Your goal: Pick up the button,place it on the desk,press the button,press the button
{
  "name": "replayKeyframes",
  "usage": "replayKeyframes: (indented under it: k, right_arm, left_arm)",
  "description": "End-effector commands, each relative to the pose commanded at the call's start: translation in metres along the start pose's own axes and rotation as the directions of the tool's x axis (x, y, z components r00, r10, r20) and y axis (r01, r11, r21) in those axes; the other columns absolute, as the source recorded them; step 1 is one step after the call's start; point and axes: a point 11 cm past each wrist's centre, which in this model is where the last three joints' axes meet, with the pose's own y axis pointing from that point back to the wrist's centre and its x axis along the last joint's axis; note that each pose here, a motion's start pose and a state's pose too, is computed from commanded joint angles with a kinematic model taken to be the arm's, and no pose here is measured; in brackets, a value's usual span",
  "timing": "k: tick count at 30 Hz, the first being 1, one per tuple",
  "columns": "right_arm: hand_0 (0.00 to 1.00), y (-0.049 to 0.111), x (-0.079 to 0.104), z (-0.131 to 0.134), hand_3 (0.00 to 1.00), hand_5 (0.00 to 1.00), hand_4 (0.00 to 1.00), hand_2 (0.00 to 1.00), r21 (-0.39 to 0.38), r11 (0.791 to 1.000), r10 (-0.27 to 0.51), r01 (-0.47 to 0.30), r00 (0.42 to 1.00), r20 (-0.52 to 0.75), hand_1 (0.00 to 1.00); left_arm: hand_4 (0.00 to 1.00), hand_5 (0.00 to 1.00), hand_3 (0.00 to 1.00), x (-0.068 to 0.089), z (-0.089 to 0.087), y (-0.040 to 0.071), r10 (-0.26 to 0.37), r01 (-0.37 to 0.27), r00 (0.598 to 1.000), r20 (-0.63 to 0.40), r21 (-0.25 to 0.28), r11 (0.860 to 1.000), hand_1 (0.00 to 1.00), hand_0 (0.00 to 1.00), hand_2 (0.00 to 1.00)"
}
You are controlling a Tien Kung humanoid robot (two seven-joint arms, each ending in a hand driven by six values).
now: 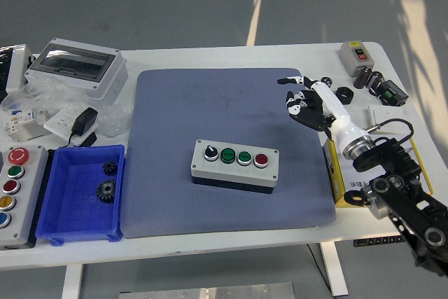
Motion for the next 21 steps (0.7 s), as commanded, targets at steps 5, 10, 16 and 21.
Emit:
replayKeyframes:
  k: [5,10,16,21]
  right_arm:
    - [0.318,0.021,-0.003,0.019,0.704,0.267,0.494,0.577,0.024,0.995,0.091,-0.094,0.991,0.101,0.445]
    - [0.670,0.025,-0.005,0.022,0.692,0.346,0.580,0.725,0.053,0.992,0.098,-0.111,0.974,0.206,0.716]
    - [0.834,0.026,0.000,0.026,0.721,0.594,0.704,0.798,0.037,0.989,0.125,-0.142,0.948,0.294,0.806]
    - [0.841,0.026,0.002,0.028,0.739,0.652,0.760,0.808,0.025,0.989,0.131,-0.146,0.942,0.310,0.806]
  left_arm:
    - [0.611,0.189,0.607,0.000,0.005,0.001,0.001,-0.001,1.000,0.005,-0.010,1.000,0.576,0.625,0.550]
    - [0.612,0.190,0.608,-0.001,0.011,0.002,-0.002,0.002,1.000,0.003,-0.024,1.000,0.576,0.626,0.550]
    - [0.612,0.192,0.609,-0.002,0.009,0.002,-0.003,0.003,1.000,-0.001,-0.020,1.000,0.577,0.625,0.552]
    - [0.614,0.192,0.610,-0.002,0.009,0.002,-0.003,0.003,1.000,-0.003,-0.021,1.000,0.579,0.625,0.553]
